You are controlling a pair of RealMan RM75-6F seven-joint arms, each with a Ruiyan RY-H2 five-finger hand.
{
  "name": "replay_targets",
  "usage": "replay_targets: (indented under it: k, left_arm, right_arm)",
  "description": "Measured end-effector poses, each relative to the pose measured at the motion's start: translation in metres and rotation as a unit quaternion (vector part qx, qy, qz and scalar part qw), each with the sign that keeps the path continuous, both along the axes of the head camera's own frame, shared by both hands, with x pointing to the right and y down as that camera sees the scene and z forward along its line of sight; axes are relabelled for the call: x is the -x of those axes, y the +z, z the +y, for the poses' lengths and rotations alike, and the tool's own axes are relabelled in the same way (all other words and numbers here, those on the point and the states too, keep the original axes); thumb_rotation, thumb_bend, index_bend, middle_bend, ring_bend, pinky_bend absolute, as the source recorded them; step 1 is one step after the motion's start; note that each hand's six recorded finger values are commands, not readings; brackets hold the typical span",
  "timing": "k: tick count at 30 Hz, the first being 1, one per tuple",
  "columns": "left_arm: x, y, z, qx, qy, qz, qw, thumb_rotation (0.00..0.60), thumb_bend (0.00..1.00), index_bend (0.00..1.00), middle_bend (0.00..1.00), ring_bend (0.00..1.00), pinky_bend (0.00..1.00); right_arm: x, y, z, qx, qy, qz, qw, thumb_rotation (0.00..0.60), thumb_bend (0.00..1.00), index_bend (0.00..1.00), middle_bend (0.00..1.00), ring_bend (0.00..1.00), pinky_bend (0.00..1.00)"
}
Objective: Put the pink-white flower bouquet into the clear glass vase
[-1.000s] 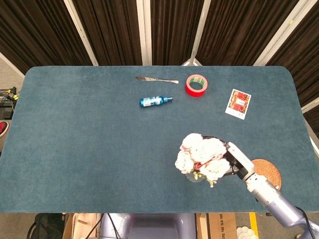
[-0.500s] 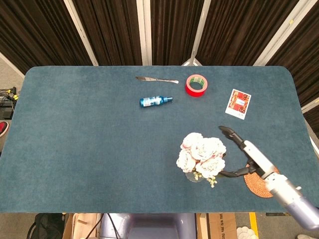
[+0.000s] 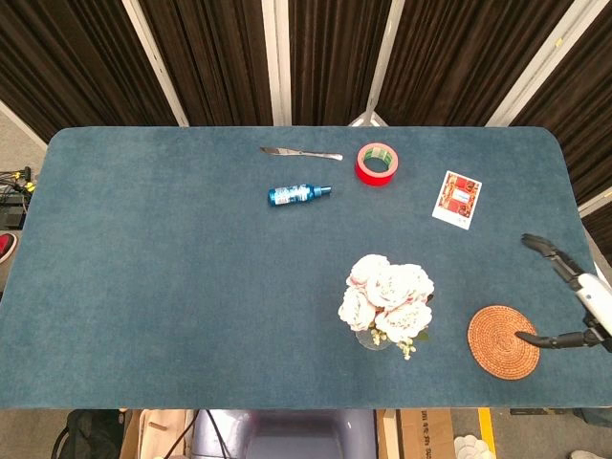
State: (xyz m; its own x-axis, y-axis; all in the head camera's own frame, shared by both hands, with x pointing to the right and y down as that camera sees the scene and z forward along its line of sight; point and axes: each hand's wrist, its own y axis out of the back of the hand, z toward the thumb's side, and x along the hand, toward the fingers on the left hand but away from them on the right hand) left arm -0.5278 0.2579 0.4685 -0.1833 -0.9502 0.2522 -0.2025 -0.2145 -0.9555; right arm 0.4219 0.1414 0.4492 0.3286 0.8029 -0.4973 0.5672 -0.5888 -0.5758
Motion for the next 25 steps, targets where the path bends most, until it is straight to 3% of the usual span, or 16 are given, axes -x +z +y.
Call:
replay_targets:
  k: [5,8,13,17,21,25]
  left_arm:
    - [-0.001,0.000,0.000,0.000,0.003,0.000,1.0000,0.600,0.22,0.12,0.00,0.00,0.05]
    - [0.000,0.000,0.000,0.000,0.002,0.001,1.0000,0.600,0.22,0.12,0.00,0.00,0.05]
    - [0.002,-0.001,0.000,-0.001,0.001,0.002,1.0000,0.600,0.22,0.12,0.00,0.00,0.05]
    - [0.002,-0.001,-0.001,-0.002,0.000,0.003,1.0000,0.600,0.22,0.12,0.00,0.00,0.05]
    - [0.004,-0.001,-0.002,-0.004,-0.001,0.003,1.0000,0.600,0.22,0.12,0.00,0.00,0.05]
    - [0.006,-0.001,-0.003,-0.005,-0.006,0.000,1.0000,0.600,0.22,0.12,0.00,0.00,0.05]
  right_arm:
    - [-0.009,0.003,0.012,-0.074,-0.021,0.100,0.9920,0.600,0.00,0.06,0.01,0.01,0.00]
    - [-0.009,0.009,0.024,-0.121,-0.036,0.167,0.9778,0.600,0.00,0.06,0.01,0.01,0.00]
    - [-0.002,0.028,0.053,-0.181,-0.043,0.264,0.9464,0.600,0.00,0.06,0.01,0.01,0.00]
    - [0.007,0.046,0.080,-0.184,-0.031,0.309,0.9325,0.600,0.00,0.06,0.01,0.01,0.00]
    - [0.012,0.061,0.099,-0.166,-0.013,0.331,0.9290,0.600,0.00,0.06,0.01,0.00,0.00]
    - [0.012,0.067,0.104,-0.152,-0.010,0.339,0.9282,0.600,0.00,0.06,0.01,0.00,0.00]
